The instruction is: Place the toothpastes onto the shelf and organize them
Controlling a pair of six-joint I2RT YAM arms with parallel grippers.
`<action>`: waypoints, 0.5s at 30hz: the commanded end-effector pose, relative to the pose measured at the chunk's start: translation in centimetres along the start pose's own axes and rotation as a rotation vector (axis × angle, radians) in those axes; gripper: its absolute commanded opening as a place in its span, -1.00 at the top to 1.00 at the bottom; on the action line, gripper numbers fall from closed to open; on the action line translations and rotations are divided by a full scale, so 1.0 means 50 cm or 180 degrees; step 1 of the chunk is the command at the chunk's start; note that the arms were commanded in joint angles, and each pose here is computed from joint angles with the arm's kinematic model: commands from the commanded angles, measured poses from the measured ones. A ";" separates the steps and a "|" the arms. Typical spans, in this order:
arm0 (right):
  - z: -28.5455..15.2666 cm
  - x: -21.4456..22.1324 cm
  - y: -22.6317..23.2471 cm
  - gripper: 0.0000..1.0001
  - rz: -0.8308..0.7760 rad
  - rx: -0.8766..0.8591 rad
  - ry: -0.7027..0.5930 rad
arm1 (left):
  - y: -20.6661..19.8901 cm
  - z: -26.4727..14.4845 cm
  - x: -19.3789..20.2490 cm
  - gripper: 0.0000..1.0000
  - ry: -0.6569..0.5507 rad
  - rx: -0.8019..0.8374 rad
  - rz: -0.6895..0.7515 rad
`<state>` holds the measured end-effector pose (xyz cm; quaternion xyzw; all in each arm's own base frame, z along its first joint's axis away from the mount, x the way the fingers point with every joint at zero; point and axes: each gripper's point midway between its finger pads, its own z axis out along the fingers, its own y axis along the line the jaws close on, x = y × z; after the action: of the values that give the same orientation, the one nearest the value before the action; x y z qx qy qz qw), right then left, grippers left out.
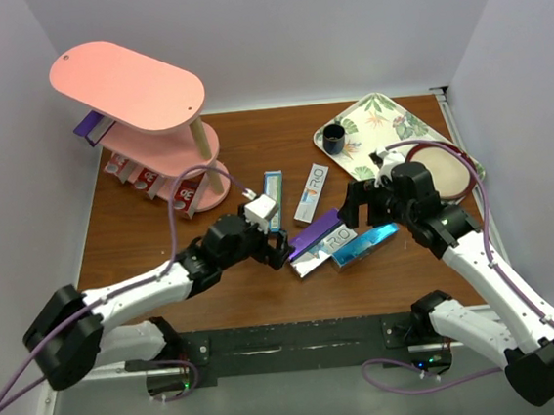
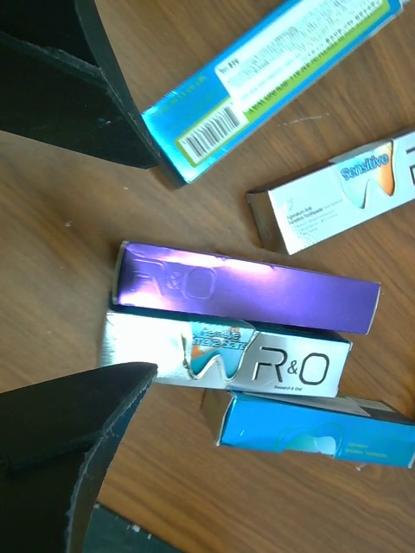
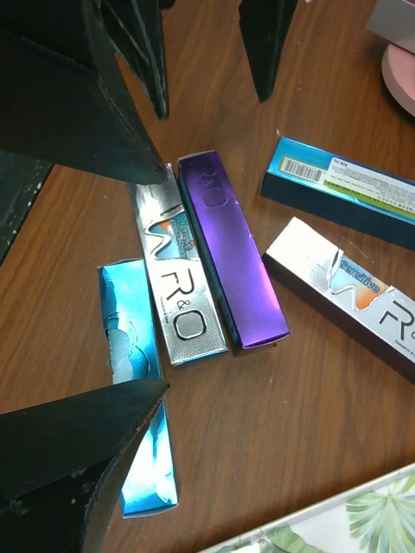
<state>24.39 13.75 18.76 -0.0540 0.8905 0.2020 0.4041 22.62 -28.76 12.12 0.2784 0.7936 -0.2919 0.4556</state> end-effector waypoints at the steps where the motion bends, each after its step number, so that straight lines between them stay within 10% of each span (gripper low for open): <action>1: -0.005 0.005 -0.005 -0.96 -0.0015 0.0017 -0.0012 | -0.011 0.049 -0.064 -1.00 -0.0252 -0.0126 0.0437; 15: -0.007 0.016 -0.016 -0.96 -0.0047 0.0092 0.0045 | 0.018 0.121 0.020 -0.92 0.0094 -0.0437 0.0738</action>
<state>23.84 13.36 18.07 -0.0558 0.8962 0.1938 0.3951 24.74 -31.11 6.90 0.3457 0.7992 -0.1895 0.4537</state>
